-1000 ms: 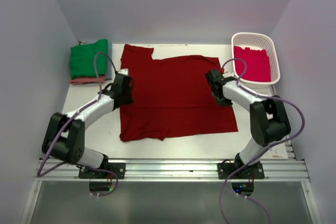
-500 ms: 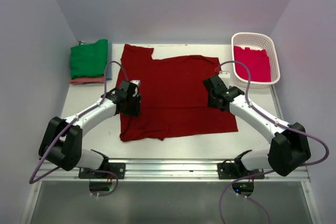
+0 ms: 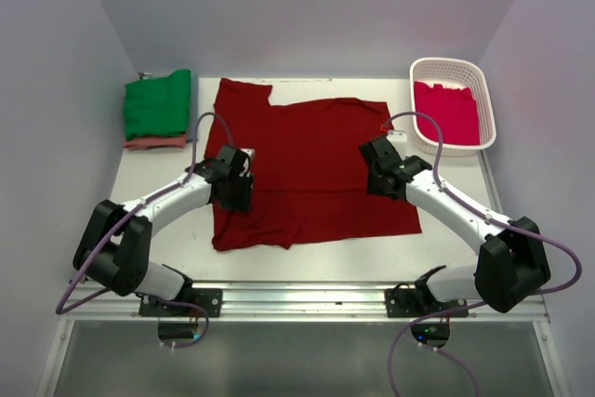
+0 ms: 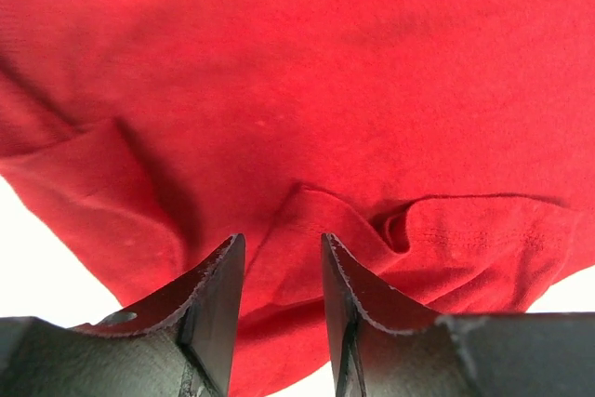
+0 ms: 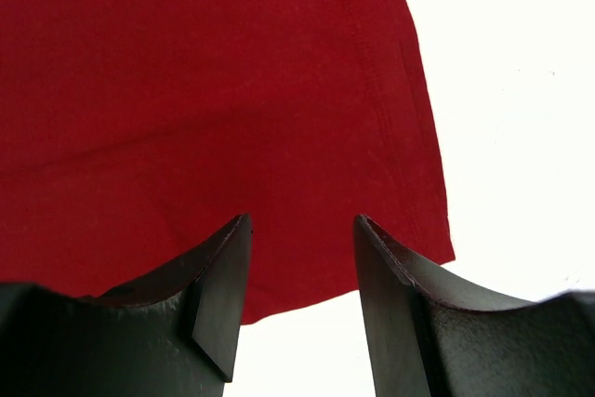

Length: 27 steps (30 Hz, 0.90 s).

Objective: Fold and stack the t-shirts
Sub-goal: Flatten the tshirt out

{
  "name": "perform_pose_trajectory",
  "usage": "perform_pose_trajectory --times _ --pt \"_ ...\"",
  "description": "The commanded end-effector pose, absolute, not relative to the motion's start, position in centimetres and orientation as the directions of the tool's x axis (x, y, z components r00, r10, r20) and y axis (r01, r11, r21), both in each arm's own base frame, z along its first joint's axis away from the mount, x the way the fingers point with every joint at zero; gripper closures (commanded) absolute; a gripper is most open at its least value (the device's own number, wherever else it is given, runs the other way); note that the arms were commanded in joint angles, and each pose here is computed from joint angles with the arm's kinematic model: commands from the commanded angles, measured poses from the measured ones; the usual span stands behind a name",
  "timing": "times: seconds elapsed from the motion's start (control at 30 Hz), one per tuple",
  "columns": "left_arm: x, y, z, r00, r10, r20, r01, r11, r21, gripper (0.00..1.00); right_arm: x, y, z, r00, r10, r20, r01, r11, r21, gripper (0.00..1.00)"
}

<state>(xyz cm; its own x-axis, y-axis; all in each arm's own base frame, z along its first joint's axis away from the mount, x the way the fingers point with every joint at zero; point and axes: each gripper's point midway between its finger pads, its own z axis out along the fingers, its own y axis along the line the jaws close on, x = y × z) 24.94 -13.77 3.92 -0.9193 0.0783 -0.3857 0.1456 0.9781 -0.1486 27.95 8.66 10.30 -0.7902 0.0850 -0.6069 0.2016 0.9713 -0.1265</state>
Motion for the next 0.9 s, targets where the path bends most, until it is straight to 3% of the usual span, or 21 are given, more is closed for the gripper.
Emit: perform_pose_trajectory --times 0.0,0.6,0.87 --pt "25.2 -15.5 3.9 -0.910 0.117 -0.397 0.201 0.963 -0.178 0.59 28.2 8.7 11.3 -0.766 0.106 -0.634 0.221 0.970 -0.104 0.48" --pt "27.2 -16.7 3.5 -0.902 0.112 -0.417 0.192 0.969 -0.153 0.64 28.5 8.7 10.9 -0.769 0.092 -0.633 0.218 0.968 -0.124 0.48" --pt "27.1 -16.8 3.1 -0.909 0.116 -0.401 0.190 0.970 -0.150 0.74 28.4 8.2 11.0 -0.765 0.085 -0.639 0.225 0.964 -0.141 0.48"
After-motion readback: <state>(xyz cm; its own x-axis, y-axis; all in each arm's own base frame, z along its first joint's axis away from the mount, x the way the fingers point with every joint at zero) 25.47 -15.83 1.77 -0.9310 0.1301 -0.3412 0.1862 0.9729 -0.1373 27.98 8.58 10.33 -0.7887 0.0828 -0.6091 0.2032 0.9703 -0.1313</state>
